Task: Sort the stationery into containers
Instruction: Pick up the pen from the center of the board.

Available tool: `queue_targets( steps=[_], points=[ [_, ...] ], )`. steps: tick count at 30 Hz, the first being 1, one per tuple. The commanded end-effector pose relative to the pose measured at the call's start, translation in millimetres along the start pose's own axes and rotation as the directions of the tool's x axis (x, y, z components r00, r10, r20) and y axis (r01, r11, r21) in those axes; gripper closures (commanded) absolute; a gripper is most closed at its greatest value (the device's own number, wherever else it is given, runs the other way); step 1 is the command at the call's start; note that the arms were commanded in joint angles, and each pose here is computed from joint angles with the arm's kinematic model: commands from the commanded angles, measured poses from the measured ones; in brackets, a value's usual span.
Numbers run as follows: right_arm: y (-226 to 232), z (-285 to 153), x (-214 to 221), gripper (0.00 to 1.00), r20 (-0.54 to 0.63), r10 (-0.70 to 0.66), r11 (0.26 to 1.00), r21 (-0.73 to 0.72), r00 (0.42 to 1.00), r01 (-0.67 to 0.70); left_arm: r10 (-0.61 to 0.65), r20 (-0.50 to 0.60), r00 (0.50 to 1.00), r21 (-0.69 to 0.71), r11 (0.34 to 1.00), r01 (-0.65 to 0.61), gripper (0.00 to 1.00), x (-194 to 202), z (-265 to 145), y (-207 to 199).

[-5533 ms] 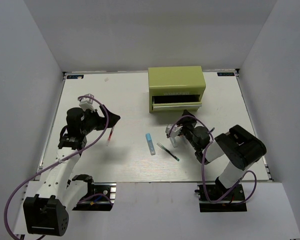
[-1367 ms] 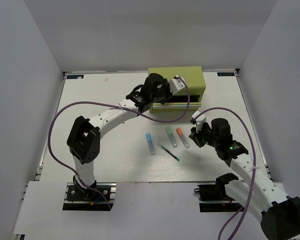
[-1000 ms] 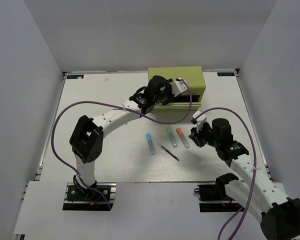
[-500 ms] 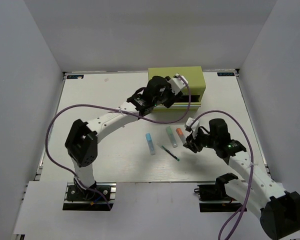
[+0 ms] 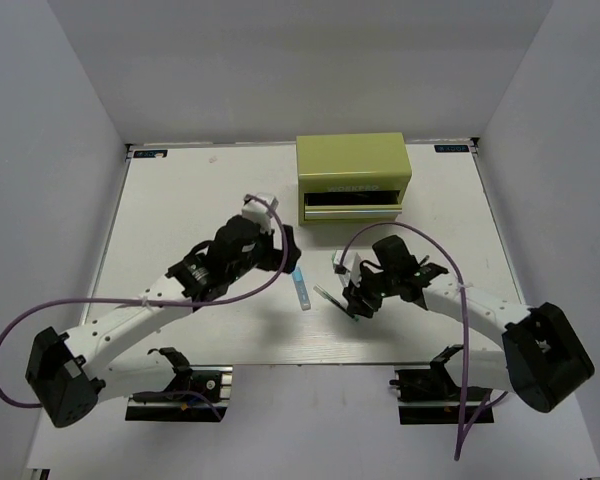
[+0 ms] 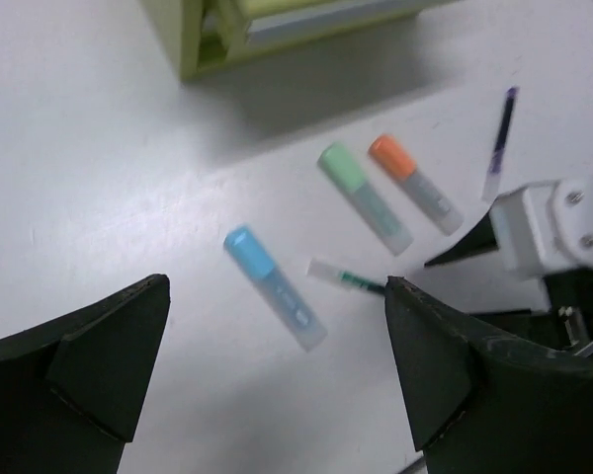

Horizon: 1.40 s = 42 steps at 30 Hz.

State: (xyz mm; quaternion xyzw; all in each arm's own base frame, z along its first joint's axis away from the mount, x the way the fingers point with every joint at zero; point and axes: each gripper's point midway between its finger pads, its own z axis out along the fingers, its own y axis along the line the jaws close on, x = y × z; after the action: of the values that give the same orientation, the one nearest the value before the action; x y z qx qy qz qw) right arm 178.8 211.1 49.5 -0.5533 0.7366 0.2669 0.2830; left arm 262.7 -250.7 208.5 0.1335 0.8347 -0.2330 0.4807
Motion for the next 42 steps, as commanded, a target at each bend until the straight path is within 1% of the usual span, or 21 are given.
queue_targets(
  steps=[1, 3, 4, 5, 10, 13, 15, 16, 17, 22, 23, 26, 27, 29, 30, 33, 36, 38, 39, 41, 42],
  points=[
    [-19, 7, -31, 0.44, 0.043, 0.000, 0.997, 0.078, 0.999, -0.003, -0.166, -0.004, 0.986, -0.081, 0.983, 0.165, 0.00, 18, -14, 16],
    [-20, 11, -33, 0.43, 0.028, 0.003, 0.996, 0.088, 1.000, -0.006, -0.196, -0.029, 0.980, -0.110, 0.975, 0.192, 0.00, 32, -17, 23],
    [-21, 17, -29, 0.40, 0.003, 0.022, 0.996, 0.088, 1.000, -0.022, -0.198, -0.018, 0.980, -0.103, 0.975, 0.196, 0.00, 29, -20, 22],
    [-20, 19, -30, 0.40, -0.006, 0.024, 0.996, 0.086, 1.000, -0.023, -0.216, -0.038, 0.976, -0.118, 0.970, 0.211, 0.00, 38, -20, 25],
    [-19, 34, -34, 0.39, -0.031, 0.056, 0.995, 0.080, 0.998, -0.053, -0.253, -0.027, 0.967, -0.142, 0.958, 0.247, 0.00, 45, -25, 31],
    [-27, 45, -30, 0.39, -0.073, 0.085, 0.989, 0.129, 0.994, -0.075, -0.261, -0.025, 0.965, -0.153, 0.955, 0.254, 0.00, 50, -28, 35],
    [-36, 47, -31, 0.40, -0.079, 0.104, 0.978, 0.190, 0.991, -0.088, -0.271, -0.020, 0.962, -0.162, 0.951, 0.264, 0.00, 50, -31, 37],
    [-39, 48, -34, 0.40, -0.075, 0.100, 0.976, 0.201, 0.992, -0.084, -0.285, -0.004, 0.959, -0.163, 0.946, 0.280, 0.00, 47, -32, 37],
    [-41, 49, -31, 0.40, -0.087, 0.100, 0.973, 0.219, 0.991, -0.079, -0.282, -0.019, 0.959, -0.175, 0.946, 0.274, 0.00, 54, -32, 40],
    [-49, 54, -23, 0.44, -0.117, 0.091, 0.953, 0.299, 0.989, -0.052, -0.330, -0.010, 0.944, -0.186, 0.928, 0.323, 0.00, 59, -31, 44],
    [-50, 56, -18, 0.47, -0.133, 0.094, 0.949, 0.312, 0.987, -0.048, -0.331, -0.010, 0.944, -0.186, 0.928, 0.323, 0.00, 59, -31, 44],
    [-48, 57, -8, 0.63, -0.169, 0.108, 0.944, 0.326, 0.980, -0.048, -0.349, -0.006, 0.937, -0.186, 0.921, 0.342, 0.00, 61, -30, 43],
    [-46, 56, -6, 0.71, -0.174, 0.109, 0.947, 0.318, 0.979, -0.049, -0.347, -0.014, 0.938, -0.193, 0.921, 0.338, 0.00, 64, -29, 44],
    [-40, 54, -1, 0.77, -0.180, 0.108, 0.951, 0.304, 0.978, -0.049, -0.345, -0.024, 0.938, -0.202, 0.921, 0.334, 0.00, 67, -26, 45],
    [-32, 56, -3, 0.82, -0.168, 0.109, 0.964, 0.259, 0.980, -0.063, -0.344, -0.033, 0.939, -0.210, 0.921, 0.330, 0.00, 70, -25, 46],
    [-21, 48, -5, 0.92, -0.161, 0.091, 0.975, 0.216, 0.983, -0.055, -0.344, -0.046, 0.938, -0.207, 0.922, 0.328, 0.00, 72, -21, 44],
    [-23, 36, -24, 0.98, -0.122, 0.050, 0.977, 0.214, 0.991, -0.023, -0.346, -0.059, 0.936, -0.192, 0.924, 0.330, 0.00, 73, -19, 40],
    [-28, 21, -46, 0.99, -0.084, -0.010, 0.973, 0.230, 0.996, 0.029, -0.345, -0.067, 0.936, -0.199, 0.924, 0.326, 0.00, 76, -18, 41],
    [-33, 6, -78, 0.99, -0.022, -0.052, 0.965, 0.255, 0.998, 0.056, -0.346, -0.073, 0.935, -0.192, 0.925, 0.327, 0.00, 77, -16, 39],
    [-41, -8, -97, 1.00, -0.008, -0.111, 0.954, 0.281, 0.994, 0.108, -0.347, -0.079, 0.935, -0.186, 0.926, 0.328, 0.00, 78, -14, 38],
    [-46, -22, -125, 1.00, 0.045, -0.149, 0.941, 0.312, 0.988, 0.128, -0.349, -0.079, 0.934, -0.174, 0.927, 0.332, 0.00, 74, -14, 34]
  ],
)
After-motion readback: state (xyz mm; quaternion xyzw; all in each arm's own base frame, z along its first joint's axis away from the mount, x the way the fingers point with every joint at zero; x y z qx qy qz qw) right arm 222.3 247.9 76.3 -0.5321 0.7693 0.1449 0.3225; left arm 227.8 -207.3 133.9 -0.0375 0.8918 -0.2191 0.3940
